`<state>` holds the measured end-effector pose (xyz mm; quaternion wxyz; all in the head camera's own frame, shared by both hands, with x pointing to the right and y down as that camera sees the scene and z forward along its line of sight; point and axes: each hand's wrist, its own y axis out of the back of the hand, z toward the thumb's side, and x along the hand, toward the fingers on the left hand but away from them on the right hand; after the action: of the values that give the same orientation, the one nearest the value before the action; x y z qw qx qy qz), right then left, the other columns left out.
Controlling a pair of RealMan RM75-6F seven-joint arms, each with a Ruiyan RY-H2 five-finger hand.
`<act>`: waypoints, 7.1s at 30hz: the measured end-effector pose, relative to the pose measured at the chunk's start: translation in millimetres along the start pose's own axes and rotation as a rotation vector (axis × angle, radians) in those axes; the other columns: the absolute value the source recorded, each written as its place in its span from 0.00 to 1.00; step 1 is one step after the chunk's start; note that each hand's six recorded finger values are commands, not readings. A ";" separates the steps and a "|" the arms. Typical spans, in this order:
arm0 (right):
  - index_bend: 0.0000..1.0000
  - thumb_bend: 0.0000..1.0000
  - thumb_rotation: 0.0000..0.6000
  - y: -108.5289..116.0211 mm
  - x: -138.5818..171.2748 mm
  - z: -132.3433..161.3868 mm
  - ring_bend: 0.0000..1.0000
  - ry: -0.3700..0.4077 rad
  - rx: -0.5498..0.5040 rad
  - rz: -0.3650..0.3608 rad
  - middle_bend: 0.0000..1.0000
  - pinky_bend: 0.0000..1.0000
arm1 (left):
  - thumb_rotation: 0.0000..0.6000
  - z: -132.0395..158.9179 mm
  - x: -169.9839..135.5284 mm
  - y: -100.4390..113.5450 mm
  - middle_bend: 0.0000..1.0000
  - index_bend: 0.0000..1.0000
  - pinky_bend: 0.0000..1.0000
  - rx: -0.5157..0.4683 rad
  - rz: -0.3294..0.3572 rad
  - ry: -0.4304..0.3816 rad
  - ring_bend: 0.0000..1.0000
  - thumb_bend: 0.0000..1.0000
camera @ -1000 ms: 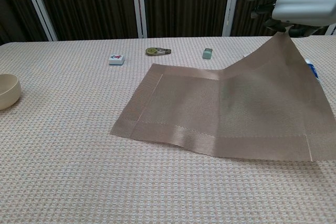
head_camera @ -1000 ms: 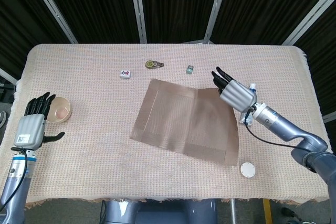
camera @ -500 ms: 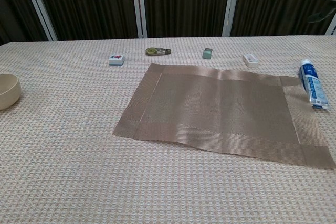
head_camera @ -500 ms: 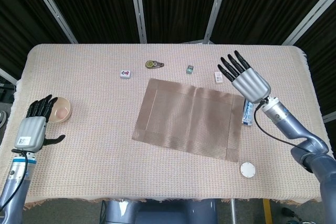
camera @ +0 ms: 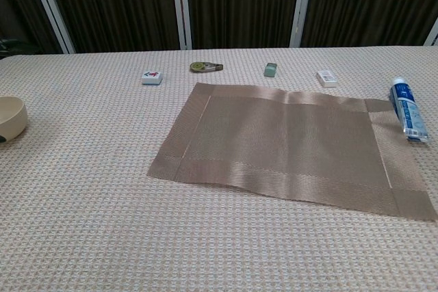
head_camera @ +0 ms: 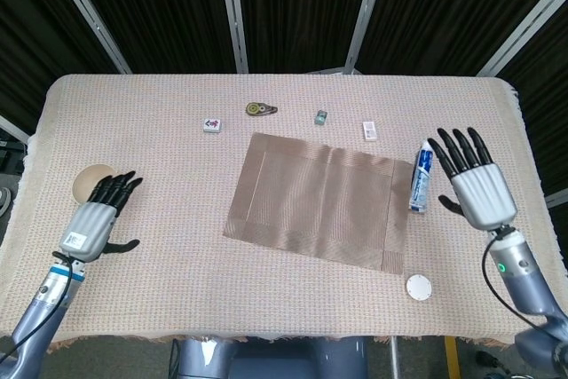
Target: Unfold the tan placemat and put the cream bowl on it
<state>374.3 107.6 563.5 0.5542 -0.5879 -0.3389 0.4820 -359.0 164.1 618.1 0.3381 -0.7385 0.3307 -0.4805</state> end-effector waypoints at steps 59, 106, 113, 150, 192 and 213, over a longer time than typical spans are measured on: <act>0.00 0.00 1.00 0.5 91.5 -11.4 0.00 -0.274 -0.163 0.009 0.00 0.00 | 1.00 100.2 134.7 -139.8 0.00 0.36 0.00 0.292 -0.143 -0.465 0.00 0.40; 0.00 0.00 1.00 13.5 94.7 -2.0 0.00 -0.233 -0.178 -0.022 0.00 0.00 | 1.00 139.8 88.9 -103.0 0.00 0.66 0.00 0.148 -0.133 -0.607 0.00 0.47; 0.00 0.00 1.00 15.8 95.9 1.6 0.00 -0.224 -0.174 -0.030 0.00 0.00 | 1.00 139.3 47.3 -93.3 0.00 0.66 0.00 0.203 -0.188 -0.681 0.00 0.47; 0.00 0.00 1.00 15.0 99.0 20.2 0.00 -0.183 -0.161 -0.024 0.00 0.00 | 1.00 32.4 -25.7 -97.5 0.00 0.67 0.00 0.273 -0.315 -0.535 0.00 0.48; 0.00 0.00 1.00 14.8 99.2 22.8 0.00 -0.171 -0.163 -0.015 0.00 0.00 | 1.00 -128.9 17.1 5.1 0.00 0.22 0.00 0.199 -0.059 0.094 0.00 0.19; 0.00 0.00 1.00 11.3 99.1 20.2 0.00 -0.179 -0.159 -0.002 0.00 0.00 | 1.00 -172.3 28.7 -38.8 0.00 0.44 0.00 0.182 -0.127 0.251 0.00 0.44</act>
<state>384.0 204.9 535.1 0.4737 -0.5844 -0.4247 0.5037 -504.3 130.8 717.0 0.3285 -0.6586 0.2781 -0.6173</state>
